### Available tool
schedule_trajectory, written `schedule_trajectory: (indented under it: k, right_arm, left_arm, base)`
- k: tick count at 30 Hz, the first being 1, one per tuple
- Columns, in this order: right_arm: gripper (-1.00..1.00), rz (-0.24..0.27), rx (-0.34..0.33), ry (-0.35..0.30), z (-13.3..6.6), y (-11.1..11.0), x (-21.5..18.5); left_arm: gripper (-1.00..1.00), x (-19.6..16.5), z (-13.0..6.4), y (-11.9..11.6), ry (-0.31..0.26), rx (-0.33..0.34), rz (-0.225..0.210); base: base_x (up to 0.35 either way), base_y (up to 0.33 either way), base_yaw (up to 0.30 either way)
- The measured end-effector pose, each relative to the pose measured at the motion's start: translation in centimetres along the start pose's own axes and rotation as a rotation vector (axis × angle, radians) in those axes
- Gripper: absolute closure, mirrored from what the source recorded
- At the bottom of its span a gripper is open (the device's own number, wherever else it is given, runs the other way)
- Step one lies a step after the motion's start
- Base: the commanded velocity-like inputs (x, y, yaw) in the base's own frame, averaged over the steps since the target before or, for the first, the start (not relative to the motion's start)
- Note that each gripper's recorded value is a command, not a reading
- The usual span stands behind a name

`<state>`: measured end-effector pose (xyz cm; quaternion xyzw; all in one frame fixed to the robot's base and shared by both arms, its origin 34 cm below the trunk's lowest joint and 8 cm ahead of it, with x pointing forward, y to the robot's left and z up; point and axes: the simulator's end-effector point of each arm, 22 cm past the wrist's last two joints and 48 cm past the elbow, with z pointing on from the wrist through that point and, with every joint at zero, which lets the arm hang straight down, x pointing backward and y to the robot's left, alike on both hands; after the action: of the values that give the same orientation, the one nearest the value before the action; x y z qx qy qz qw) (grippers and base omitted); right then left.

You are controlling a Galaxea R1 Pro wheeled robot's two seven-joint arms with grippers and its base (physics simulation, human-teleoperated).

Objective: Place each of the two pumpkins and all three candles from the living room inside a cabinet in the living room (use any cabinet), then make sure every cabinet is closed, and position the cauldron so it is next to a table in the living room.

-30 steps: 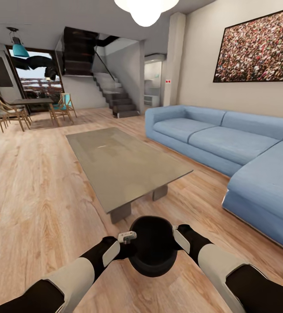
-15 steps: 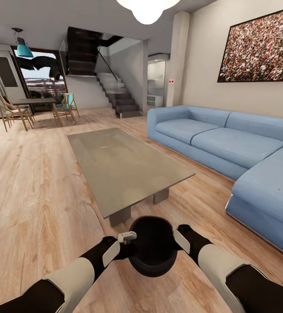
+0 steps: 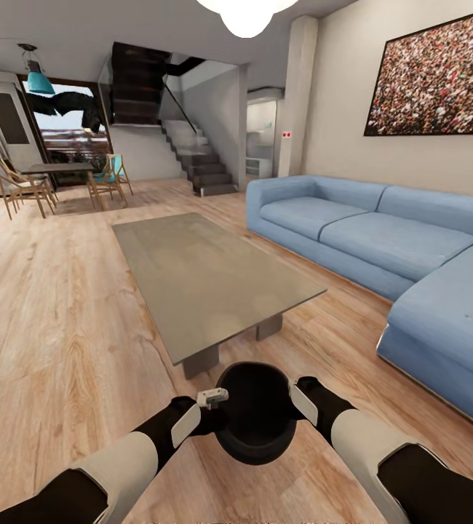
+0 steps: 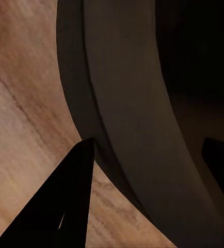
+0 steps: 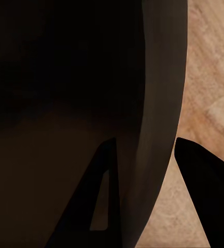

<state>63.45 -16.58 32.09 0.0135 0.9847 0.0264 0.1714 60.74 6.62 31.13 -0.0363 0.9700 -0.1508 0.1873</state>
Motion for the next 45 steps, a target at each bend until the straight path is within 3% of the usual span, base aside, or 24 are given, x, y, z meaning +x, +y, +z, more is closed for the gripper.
schedule_trajectory:
  k: [13, 45]
  right_arm:
    - [1.00, 0.003, 0.000, 0.018, 0.9, -0.1, 0.7]
    - [1.00, 0.006, 0.001, 0.068, 3.1, -0.2, 2.6]
  left_arm:
    - [1.00, 0.6, 0.7, 0.3, 0.018, -0.003, -0.003]
    - [1.00, 2.5, 2.6, 1.1, 0.066, -0.010, -0.017]
  base:
    - [0.135, 0.000, 0.000]
    - [0.016, 0.000, 0.000]
